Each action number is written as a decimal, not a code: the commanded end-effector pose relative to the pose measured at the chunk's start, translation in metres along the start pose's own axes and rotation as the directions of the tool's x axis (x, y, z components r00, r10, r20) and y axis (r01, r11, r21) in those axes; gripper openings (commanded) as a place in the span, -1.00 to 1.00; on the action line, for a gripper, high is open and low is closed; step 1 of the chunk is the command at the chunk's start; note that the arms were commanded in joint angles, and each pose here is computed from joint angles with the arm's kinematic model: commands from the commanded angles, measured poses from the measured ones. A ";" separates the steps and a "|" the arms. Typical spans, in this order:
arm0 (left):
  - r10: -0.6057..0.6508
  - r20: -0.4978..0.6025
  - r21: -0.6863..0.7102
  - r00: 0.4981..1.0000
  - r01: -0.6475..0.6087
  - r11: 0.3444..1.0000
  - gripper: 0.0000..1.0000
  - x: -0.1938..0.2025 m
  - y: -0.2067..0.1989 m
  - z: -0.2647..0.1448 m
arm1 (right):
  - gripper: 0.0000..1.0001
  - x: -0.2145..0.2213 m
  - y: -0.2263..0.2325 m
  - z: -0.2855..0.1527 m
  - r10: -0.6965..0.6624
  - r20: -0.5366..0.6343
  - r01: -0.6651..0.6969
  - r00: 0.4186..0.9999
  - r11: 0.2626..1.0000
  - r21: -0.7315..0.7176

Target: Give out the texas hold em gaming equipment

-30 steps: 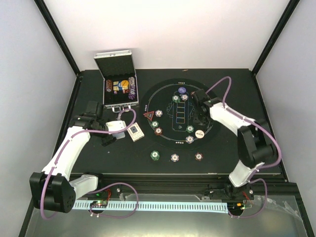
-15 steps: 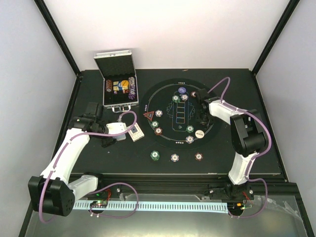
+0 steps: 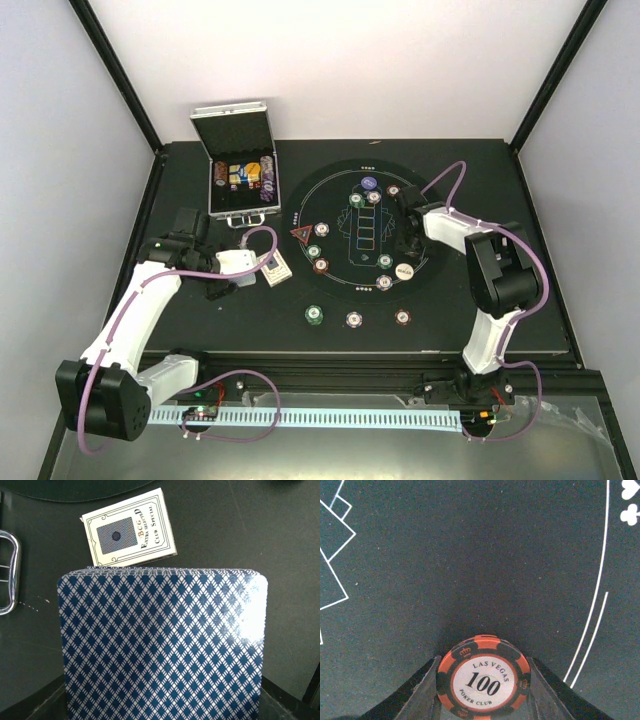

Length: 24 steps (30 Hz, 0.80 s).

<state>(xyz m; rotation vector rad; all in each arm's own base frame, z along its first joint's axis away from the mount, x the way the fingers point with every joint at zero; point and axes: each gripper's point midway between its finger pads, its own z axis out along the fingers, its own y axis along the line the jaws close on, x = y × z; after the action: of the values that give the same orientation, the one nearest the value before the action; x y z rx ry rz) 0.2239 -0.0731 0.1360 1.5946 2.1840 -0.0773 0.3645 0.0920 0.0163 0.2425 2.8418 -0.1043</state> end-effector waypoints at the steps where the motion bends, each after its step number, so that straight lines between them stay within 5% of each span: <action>1: 0.026 0.039 -0.004 0.999 -0.026 1.000 -0.97 -0.011 0.000 -0.012 | -0.32 0.007 -0.011 -0.002 0.008 -0.010 -0.008 1.000 0.999 0.031; 6: 0.033 0.046 -0.011 0.998 -0.032 0.999 -0.97 -0.013 0.000 -0.014 | -0.22 0.006 -0.012 -0.011 0.002 0.005 -0.002 1.000 1.000 0.024; 12: 0.018 0.061 -0.008 0.998 -0.017 1.000 -0.97 -0.018 0.001 -0.017 | 0.46 -0.009 -0.009 -0.043 -0.001 0.054 0.002 0.999 1.000 -0.011; 17: 0.018 0.103 -0.005 0.995 -0.017 1.000 -0.97 -0.026 -0.001 -0.023 | 0.61 -0.020 0.026 -0.110 0.051 0.147 -0.013 0.988 0.968 -0.252; 20: 0.019 0.146 0.005 0.989 -0.020 1.000 -0.97 -0.035 -0.002 -0.028 | 0.64 -0.007 0.071 -0.150 0.045 0.171 0.038 0.984 0.890 -0.454; 24: 0.018 0.201 0.019 0.979 -0.022 1.000 -0.97 -0.047 -0.004 -0.035 | 0.66 0.040 0.155 -0.205 -0.043 0.133 0.131 0.990 0.613 -0.779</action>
<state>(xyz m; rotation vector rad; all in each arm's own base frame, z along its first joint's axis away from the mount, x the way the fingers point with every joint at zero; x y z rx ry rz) 0.2217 -0.0884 0.1558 1.5730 2.1189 -0.1606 0.3402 0.1796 0.1670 0.0952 2.5451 0.5133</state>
